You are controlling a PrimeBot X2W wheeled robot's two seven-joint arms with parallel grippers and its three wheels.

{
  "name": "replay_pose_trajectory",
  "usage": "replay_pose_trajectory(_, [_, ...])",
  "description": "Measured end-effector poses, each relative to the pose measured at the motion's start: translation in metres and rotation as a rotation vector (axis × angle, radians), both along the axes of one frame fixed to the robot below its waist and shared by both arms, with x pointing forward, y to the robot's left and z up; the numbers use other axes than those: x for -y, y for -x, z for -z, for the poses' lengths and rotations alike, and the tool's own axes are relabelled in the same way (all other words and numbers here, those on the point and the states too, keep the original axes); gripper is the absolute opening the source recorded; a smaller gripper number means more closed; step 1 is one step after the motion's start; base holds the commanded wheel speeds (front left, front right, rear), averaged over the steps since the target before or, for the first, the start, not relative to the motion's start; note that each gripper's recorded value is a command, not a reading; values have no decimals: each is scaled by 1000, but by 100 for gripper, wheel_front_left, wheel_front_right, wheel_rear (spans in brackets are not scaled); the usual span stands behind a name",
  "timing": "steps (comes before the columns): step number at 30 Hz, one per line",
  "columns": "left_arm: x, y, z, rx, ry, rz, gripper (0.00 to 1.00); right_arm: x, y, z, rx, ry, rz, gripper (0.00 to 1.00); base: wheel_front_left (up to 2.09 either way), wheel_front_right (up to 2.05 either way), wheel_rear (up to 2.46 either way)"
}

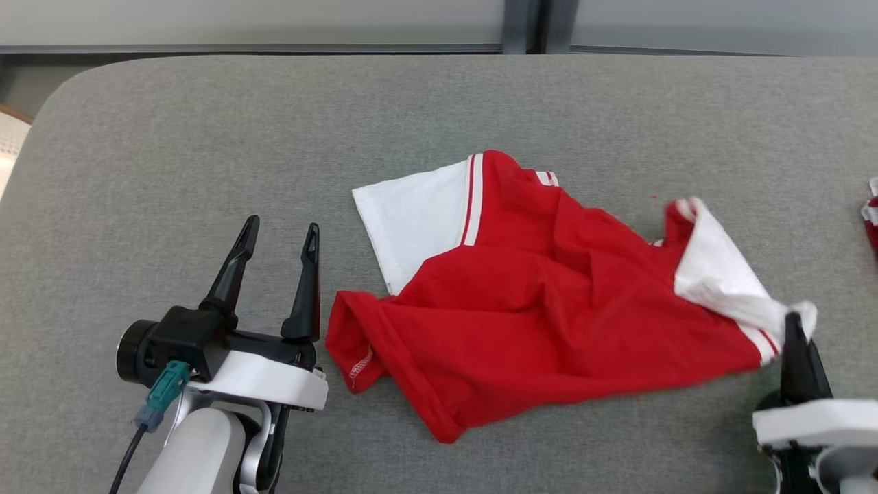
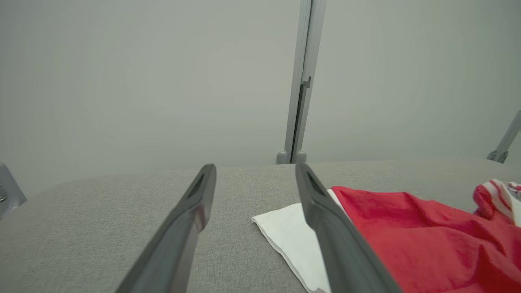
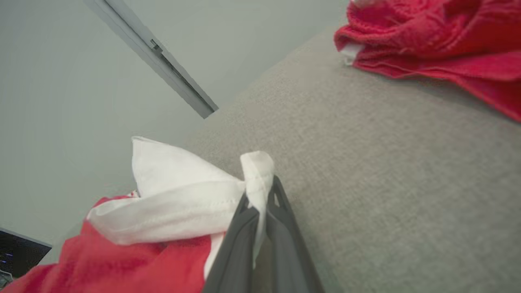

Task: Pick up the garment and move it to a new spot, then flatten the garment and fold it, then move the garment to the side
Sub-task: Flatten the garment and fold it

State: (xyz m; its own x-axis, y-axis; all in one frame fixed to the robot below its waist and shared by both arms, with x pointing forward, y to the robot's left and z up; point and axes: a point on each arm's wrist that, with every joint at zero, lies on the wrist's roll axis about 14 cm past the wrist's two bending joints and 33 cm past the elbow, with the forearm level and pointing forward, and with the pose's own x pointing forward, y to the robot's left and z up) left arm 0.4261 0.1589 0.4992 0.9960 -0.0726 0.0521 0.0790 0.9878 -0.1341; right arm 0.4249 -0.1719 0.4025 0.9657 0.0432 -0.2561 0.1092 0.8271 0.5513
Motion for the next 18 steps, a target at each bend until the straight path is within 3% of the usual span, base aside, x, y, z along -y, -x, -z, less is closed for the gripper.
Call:
replay_pose_trajectory(1, [2, -1, 0, 0, 2, 5, 100, 8, 8, 9, -31, -40, 44, 5, 0, 0, 0])
replay_pose_trajectory(2, [4, -2, 1, -1, 3, 11, 100, 14, 16, 19, -65, -67, 77, 32, 0, 0, 0])
replay_pose_trajectory(3, [5, -2, 1, -2, 4, 14, 100, 19, 22, 26, -84, -70, 98, 93, 0, 0, 0])
replay_pose_trajectory(4, [6, -3, 2, -3, 4, 17, 100, 21, 25, 30, -96, -75, 112, 100, 0, 0, 0])
replay_pose_trajectory(9, [9, -6, 5, -9, 0, 31, 100, 32, 25, 24, -48, -54, 159, 100, 0, 0, 0])
replay_pose_trajectory(18, [5, -4, 5, -10, -4, 18, 100, 45, -4, -62, 244, 382, -36, 100, 0, 0, 0])
